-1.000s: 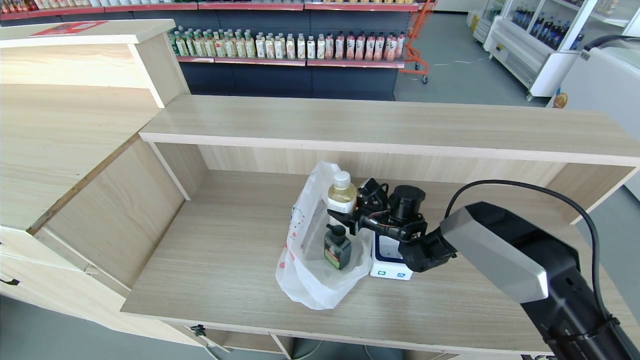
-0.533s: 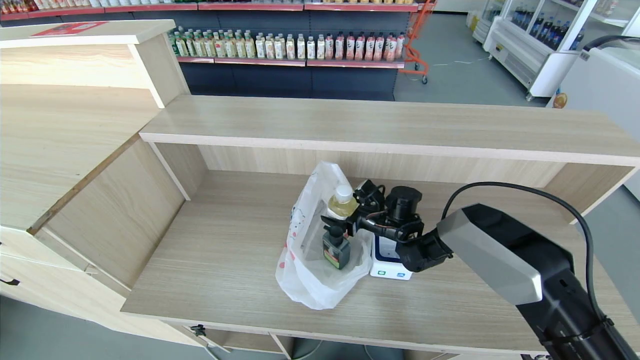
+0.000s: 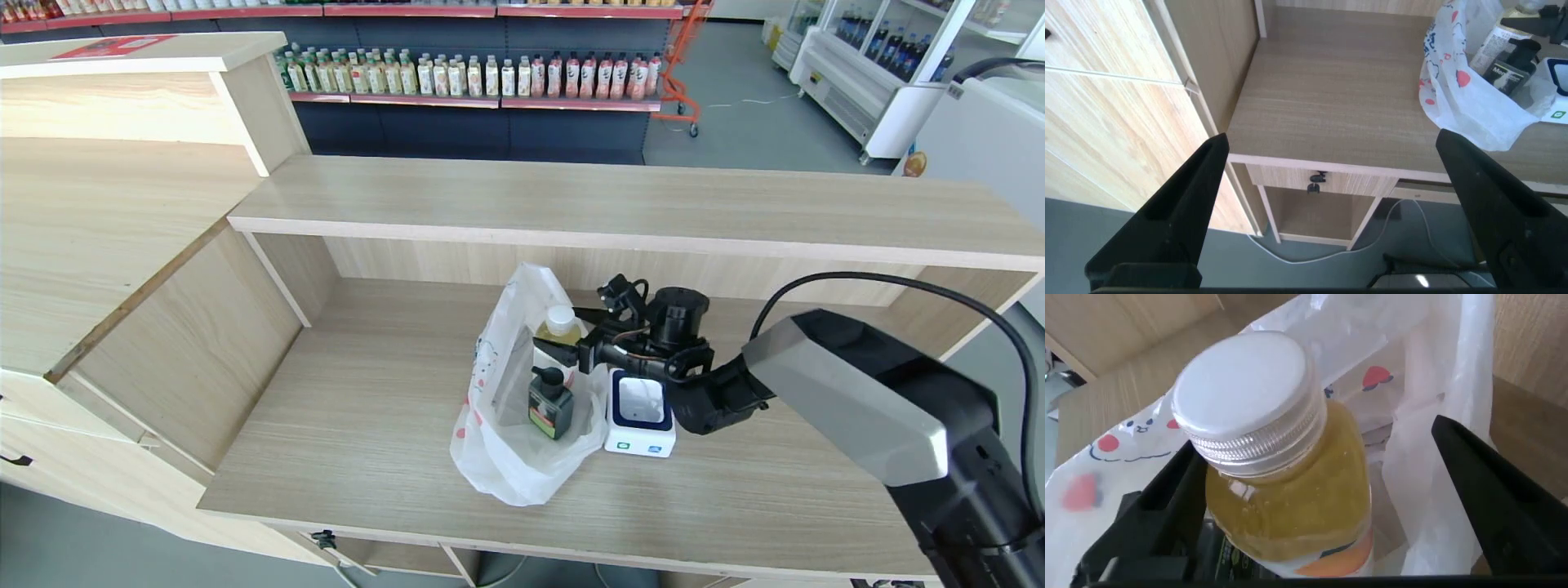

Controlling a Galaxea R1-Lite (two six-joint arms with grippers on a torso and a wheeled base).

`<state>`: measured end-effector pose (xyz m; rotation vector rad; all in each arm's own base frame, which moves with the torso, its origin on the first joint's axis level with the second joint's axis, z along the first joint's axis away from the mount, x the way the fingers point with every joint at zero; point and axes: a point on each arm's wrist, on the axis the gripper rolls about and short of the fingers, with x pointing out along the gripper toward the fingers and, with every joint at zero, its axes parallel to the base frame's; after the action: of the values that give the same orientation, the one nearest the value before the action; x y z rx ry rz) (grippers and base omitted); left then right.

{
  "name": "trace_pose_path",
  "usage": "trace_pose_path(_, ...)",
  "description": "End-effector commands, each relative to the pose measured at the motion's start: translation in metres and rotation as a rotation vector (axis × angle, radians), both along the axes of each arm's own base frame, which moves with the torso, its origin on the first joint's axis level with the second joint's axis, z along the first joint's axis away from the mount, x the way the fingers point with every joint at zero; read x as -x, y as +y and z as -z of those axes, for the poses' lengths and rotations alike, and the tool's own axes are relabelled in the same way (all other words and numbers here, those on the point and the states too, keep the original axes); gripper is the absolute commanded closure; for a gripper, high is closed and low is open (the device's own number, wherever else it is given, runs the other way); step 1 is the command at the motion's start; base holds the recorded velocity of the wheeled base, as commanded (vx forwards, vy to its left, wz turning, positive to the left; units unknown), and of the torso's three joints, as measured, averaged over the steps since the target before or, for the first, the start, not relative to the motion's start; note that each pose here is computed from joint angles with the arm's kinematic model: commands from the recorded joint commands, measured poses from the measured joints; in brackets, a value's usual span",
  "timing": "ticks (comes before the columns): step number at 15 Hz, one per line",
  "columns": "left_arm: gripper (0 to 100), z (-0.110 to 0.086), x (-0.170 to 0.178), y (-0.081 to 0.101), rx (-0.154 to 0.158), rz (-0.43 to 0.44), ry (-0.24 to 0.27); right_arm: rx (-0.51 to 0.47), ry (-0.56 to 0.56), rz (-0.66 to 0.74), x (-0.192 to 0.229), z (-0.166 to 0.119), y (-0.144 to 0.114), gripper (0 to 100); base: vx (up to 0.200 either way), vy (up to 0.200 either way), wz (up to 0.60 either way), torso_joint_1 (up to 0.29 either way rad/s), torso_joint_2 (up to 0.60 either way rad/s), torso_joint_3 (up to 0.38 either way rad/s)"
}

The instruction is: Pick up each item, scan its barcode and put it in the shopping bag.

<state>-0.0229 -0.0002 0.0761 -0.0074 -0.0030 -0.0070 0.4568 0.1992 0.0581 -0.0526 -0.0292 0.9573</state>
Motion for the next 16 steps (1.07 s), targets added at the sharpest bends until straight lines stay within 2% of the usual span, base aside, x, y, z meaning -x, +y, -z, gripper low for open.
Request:
trace_pose_path(1, 0, 0.0, 0.0, 0.0, 0.0, 0.001, 0.0, -0.031, 0.016, 0.0, 0.029, -0.045, -0.013, 0, 0.0, 0.0, 0.0, 0.0, 0.0, 0.0)
trace_pose_path(4, 0, 0.0, 0.0, 0.0, 0.0, 0.001, 0.0, -0.035, 0.012, 0.026, 0.06, -0.071, -0.037, 0, 0.0, 0.0, 0.0, 0.0, 0.0, 0.0)
trace_pose_path(8, 0, 0.0, 0.0, 0.0, 0.0, 0.001, 0.0, -0.124, 0.146, 0.079, 0.131, -0.111, -0.083, 0, 0.0, 0.0, 0.0, 0.0, 0.0, 0.0)
trace_pose_path(10, 0, 0.0, 0.0, 0.0, 0.0, 0.001, 0.0, -0.107, 0.186, 0.138, 0.165, -0.11, -0.111, 0, 0.0, 0.0, 0.0, 0.0, 0.0, 0.0)
trace_pose_path(12, 0, 0.0, 0.0, 0.0, 0.0, 0.001, 0.0, -0.057, 0.216, 0.273, 0.222, -0.104, -0.151, 0, 0.0, 0.0, 0.0, 0.0, 0.0, 0.0)
trace_pose_path(13, 0, 0.0, 0.0, 0.0, 0.0, 0.001, 0.0, 0.007, 0.198, 0.387, 0.244, -0.107, -0.163, 0, 0.0, 0.0, 0.0, 0.0, 0.0, 0.0)
trace_pose_path(14, 0, 0.0, 0.0, 0.0, 0.0, 0.001, 0.0, 0.041, 0.231, 0.535, 0.266, -0.115, -0.174, 0, 0.0, 0.0, 0.0, 0.0, 0.0, 0.0)
trace_pose_path(15, 0, 0.0, 0.0, 0.0, 0.0, -0.001, 0.0, 0.05, 0.246, 0.581, 0.278, -0.118, -0.177, 0, 0.0, 0.0, 0.0, 0.0, 0.0, 0.0)
trace_pose_path(16, 0, 0.0, 0.0, 0.0, 0.0, 0.001, 0.0, 0.066, 0.274, 0.656, 0.307, -0.114, -0.183, 0, 0.0, 0.0, 0.0, 0.0, 0.0, 0.0)
